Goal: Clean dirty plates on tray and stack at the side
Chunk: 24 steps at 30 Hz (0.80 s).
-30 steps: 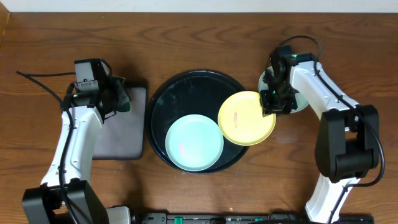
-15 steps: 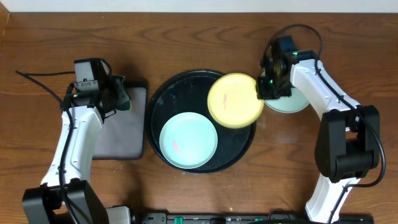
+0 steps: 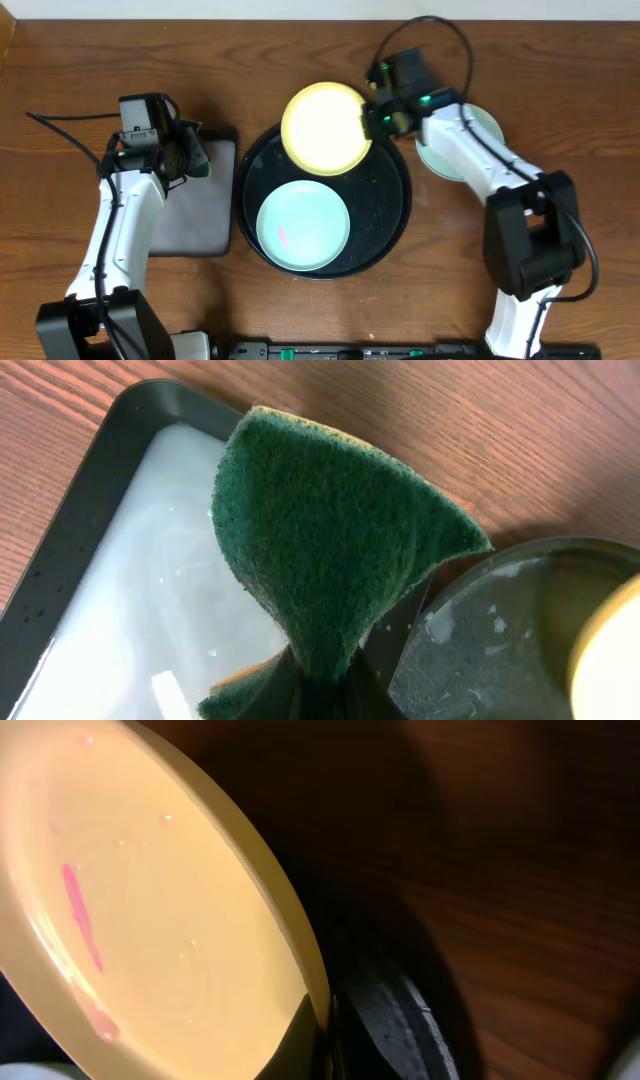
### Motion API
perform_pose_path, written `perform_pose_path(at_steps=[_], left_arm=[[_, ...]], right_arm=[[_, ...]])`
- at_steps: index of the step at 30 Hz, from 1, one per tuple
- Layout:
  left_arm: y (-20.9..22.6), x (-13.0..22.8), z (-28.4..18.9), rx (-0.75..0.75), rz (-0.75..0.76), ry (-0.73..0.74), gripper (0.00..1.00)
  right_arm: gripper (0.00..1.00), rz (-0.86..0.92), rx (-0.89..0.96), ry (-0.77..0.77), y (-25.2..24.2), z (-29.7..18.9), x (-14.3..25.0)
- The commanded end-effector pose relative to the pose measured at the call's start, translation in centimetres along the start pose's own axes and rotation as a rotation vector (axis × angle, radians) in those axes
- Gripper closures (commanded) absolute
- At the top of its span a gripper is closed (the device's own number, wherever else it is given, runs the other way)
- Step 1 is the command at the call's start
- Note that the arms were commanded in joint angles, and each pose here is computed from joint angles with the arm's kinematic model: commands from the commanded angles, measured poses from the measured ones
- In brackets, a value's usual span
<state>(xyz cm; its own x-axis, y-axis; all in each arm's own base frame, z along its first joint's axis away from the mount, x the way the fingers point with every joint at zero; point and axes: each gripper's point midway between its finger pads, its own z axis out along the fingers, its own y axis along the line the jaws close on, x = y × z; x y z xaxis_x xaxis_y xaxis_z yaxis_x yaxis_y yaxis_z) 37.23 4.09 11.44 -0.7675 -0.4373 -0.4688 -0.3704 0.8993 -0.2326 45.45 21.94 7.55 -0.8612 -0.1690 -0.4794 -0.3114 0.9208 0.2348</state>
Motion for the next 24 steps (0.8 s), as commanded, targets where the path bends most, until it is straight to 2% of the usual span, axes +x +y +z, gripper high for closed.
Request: perform_pose_path(at_steps=[1,8,9,11,13,16,22,24], left_arm=[[-0.2,0.1,0.0,0.010,0.018,0.001,0.93],[-0.2,0.0,0.0,0.011,0.024,-0.001,0.93],[-0.2,0.0,0.0,0.011,0.026,-0.001,0.93],[-0.2,0.0,0.0,0.011,0.032,-0.001,0.92],[-0.2,0.0,0.0,0.011,0.033,-0.001,0.92],[-0.2,0.0,0.0,0.011,0.033,-0.002,0.92],[-0.2,0.0,0.0,0.011,0.033,-0.002,0.93],[-0.2,0.0,0.0,0.011,0.033,-0.002,0.93]], right_arm=[[0.99,-0.034,0.143,-0.002,-0.5,1.4,0.4],[0.98,-0.066,0.175,-0.013,0.5,1.9,0.5],[0.96,-0.068,0.175,-0.006,0.6,1.9,0.7],[0.80,-0.069,0.179,0.018,0.5,1.9,1.3],[0.69,-0.068,0.187,0.050,0.3,1.9,2.0],[0.62,-0.066,0.192,0.070,0.1,1.8,2.5],[0.51,-0.067,0.117,0.014,2.3,-1.5,-0.1],[0.41,-0.069,0.112,-0.012,2.7,-2.9,-0.9]])
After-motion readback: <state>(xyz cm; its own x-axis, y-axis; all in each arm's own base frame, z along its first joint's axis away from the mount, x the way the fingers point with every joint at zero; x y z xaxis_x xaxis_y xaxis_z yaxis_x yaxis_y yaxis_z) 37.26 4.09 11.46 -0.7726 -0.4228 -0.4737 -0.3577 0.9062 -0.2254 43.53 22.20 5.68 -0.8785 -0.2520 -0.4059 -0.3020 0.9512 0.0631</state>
